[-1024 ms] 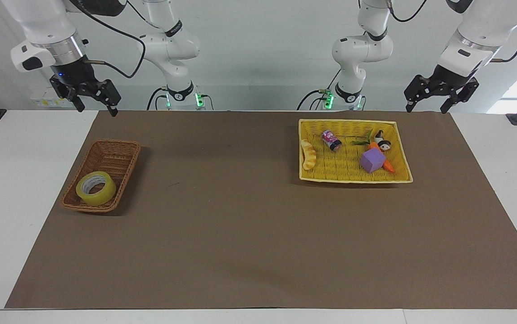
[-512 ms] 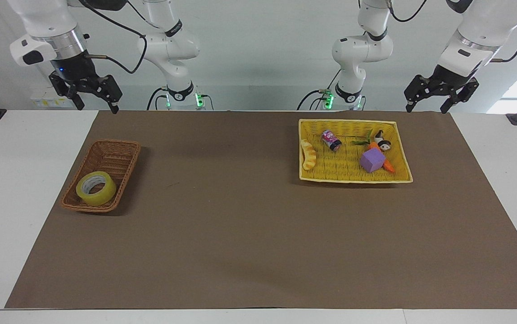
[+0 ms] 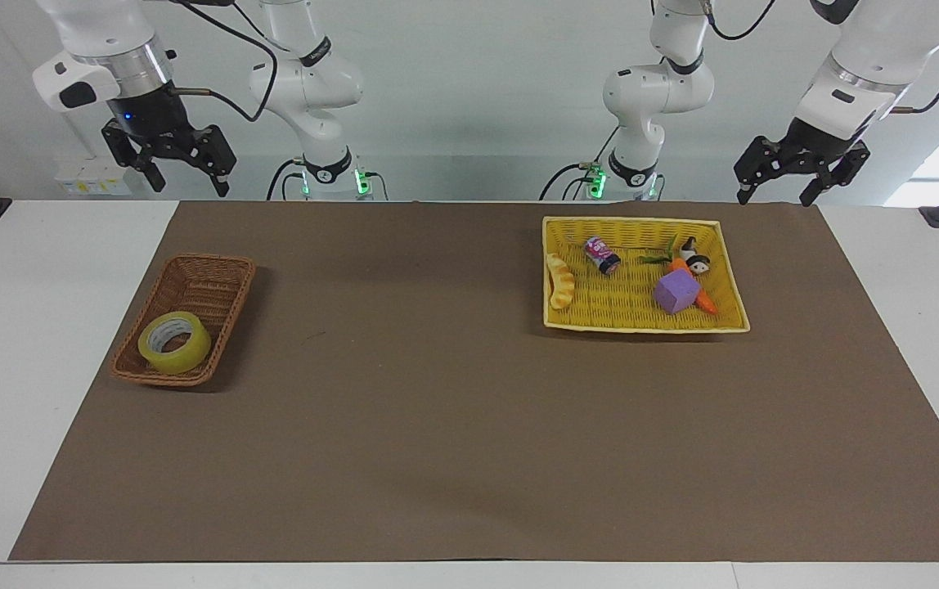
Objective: Move tape to another basket
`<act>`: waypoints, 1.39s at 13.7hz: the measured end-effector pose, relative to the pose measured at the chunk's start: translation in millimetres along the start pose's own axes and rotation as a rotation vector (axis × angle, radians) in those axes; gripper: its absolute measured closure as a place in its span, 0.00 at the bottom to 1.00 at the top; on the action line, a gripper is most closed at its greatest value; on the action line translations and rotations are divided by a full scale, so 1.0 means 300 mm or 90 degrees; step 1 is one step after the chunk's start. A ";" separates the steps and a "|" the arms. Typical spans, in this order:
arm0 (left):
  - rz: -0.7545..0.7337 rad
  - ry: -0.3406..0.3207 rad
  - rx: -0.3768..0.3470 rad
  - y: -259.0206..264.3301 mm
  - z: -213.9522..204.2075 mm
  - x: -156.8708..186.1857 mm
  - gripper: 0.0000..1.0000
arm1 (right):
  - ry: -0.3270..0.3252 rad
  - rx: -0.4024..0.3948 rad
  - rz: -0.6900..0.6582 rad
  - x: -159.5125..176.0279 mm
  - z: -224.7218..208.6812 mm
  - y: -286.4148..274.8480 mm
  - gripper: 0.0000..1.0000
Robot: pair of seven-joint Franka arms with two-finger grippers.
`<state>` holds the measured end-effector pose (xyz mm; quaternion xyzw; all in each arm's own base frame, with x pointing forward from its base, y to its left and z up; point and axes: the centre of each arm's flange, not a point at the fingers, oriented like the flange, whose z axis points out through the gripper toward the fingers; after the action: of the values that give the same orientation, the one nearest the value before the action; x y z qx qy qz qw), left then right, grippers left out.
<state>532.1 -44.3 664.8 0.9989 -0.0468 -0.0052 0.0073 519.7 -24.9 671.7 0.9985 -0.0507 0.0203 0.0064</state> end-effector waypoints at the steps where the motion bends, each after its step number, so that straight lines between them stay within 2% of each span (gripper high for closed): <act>1: 0.000 0.000 0.000 0.000 0.000 0.000 0.00 | 0.000 0.000 -0.001 -0.008 -0.007 0.000 0.00; 6: 0.000 0.000 0.000 0.000 0.000 0.000 0.00 | -0.008 0.000 -0.026 -0.018 0.000 0.018 0.00; 19: 0.000 0.000 0.000 0.000 0.000 0.000 0.00 | -0.010 0.000 -0.012 -0.014 0.006 0.058 0.00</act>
<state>532.1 -44.1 664.8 0.9989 -0.0467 -0.0052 0.0073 513.9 -41.7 669.8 0.9991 -0.0410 0.0123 0.0061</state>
